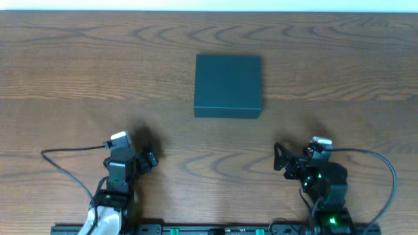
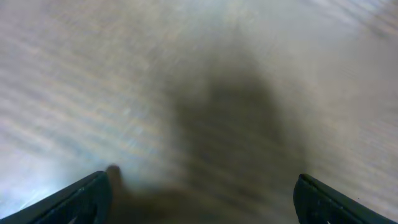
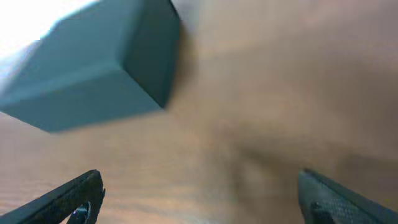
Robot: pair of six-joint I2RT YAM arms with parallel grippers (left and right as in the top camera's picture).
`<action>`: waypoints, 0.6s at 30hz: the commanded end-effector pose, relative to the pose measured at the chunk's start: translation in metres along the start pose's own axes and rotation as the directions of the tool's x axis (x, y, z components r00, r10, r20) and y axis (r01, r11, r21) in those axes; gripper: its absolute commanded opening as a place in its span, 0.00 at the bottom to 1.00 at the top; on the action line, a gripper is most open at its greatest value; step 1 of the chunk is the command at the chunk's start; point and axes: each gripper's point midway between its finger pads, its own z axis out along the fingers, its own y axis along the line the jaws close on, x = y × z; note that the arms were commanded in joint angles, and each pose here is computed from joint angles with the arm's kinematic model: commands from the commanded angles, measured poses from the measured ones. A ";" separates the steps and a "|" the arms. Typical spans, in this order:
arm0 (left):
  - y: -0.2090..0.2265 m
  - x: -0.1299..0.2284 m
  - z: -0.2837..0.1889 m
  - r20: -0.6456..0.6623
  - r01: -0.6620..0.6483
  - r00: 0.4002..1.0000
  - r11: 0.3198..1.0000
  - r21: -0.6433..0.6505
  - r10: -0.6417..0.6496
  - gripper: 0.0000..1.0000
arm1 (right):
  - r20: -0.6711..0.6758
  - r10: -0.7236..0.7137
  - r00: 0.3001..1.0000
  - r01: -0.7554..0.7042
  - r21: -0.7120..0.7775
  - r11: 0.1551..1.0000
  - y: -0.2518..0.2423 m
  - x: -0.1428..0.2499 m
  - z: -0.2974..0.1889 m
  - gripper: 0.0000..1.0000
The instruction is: Pack container
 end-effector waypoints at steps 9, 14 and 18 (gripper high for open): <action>-0.017 -0.034 -0.038 0.217 0.052 0.972 0.986 0.161 -0.087 0.96 | 0.307 -0.037 0.951 0.081 -0.130 0.988 0.036 -0.062 -0.033 0.99; -0.028 -0.063 -0.061 0.352 0.045 0.927 0.969 0.245 -0.132 0.95 | 0.354 -0.040 0.934 0.100 -0.152 0.983 0.043 -0.070 -0.040 0.99; -0.034 -0.078 -0.076 0.424 0.034 0.891 0.956 0.292 -0.161 0.95 | 0.348 -0.043 0.937 0.106 -0.165 0.981 0.046 -0.068 -0.040 0.99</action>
